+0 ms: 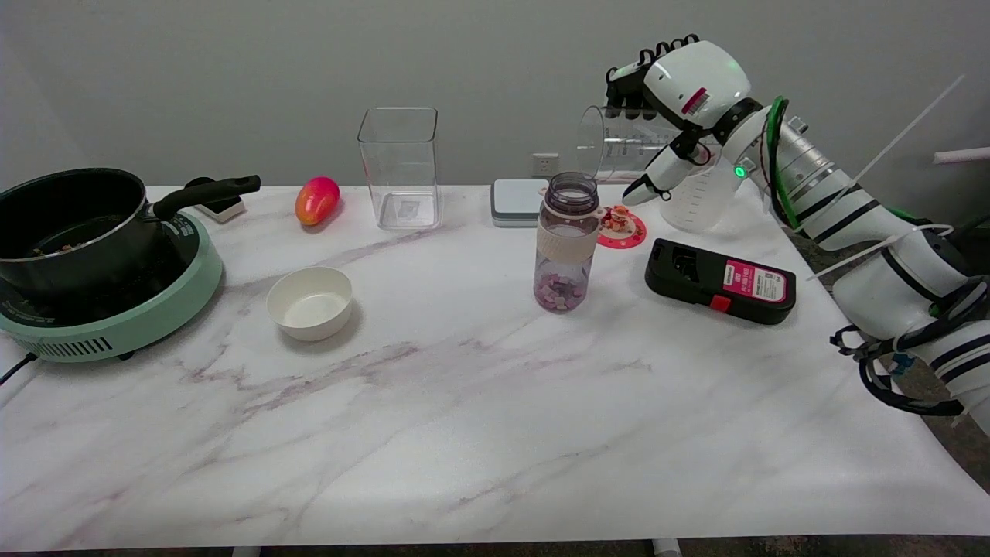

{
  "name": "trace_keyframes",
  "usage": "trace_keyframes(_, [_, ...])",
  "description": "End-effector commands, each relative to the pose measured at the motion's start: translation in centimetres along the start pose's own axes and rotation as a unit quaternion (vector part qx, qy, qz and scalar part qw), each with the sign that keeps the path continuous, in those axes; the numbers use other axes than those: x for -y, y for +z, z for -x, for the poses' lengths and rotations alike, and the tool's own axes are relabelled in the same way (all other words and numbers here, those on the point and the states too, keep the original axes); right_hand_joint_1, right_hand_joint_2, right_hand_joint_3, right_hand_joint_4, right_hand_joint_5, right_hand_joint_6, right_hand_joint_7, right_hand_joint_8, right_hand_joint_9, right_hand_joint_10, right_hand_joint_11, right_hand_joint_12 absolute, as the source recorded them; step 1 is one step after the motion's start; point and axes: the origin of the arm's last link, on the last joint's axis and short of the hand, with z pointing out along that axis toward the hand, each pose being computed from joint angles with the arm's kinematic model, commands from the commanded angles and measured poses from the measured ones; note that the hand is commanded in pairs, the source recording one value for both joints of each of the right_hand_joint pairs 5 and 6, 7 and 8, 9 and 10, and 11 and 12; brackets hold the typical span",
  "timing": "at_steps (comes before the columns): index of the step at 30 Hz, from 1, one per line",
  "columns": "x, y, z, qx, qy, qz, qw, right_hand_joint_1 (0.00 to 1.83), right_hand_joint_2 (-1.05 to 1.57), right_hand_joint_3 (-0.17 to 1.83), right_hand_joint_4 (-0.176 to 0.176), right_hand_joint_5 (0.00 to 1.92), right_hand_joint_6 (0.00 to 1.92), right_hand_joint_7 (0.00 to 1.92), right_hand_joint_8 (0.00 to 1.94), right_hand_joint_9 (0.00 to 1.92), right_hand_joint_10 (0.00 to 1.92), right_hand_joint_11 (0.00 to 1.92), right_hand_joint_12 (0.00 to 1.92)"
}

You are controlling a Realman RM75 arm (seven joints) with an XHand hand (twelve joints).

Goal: Pour the contents of the measuring cup into the bottle.

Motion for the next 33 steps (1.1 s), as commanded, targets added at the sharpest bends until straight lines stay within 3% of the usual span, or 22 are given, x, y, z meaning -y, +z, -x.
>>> trace_keyframes(1, [0.32, 0.61, -0.51, 0.012, -0.029, -0.019, 0.999, 1.36, 1.47, 0.35, 0.000, 1.92, 1.92, 1.92, 1.92, 1.87, 1.87, 1.64, 1.64])
trace_keyframes(33, [0.15, 0.96, -0.67, 0.045, -0.069, -0.035, 0.996, 1.37, 1.45, 0.39, 0.000, 1.92, 1.92, 1.92, 1.92, 1.86, 1.86, 1.61, 1.61])
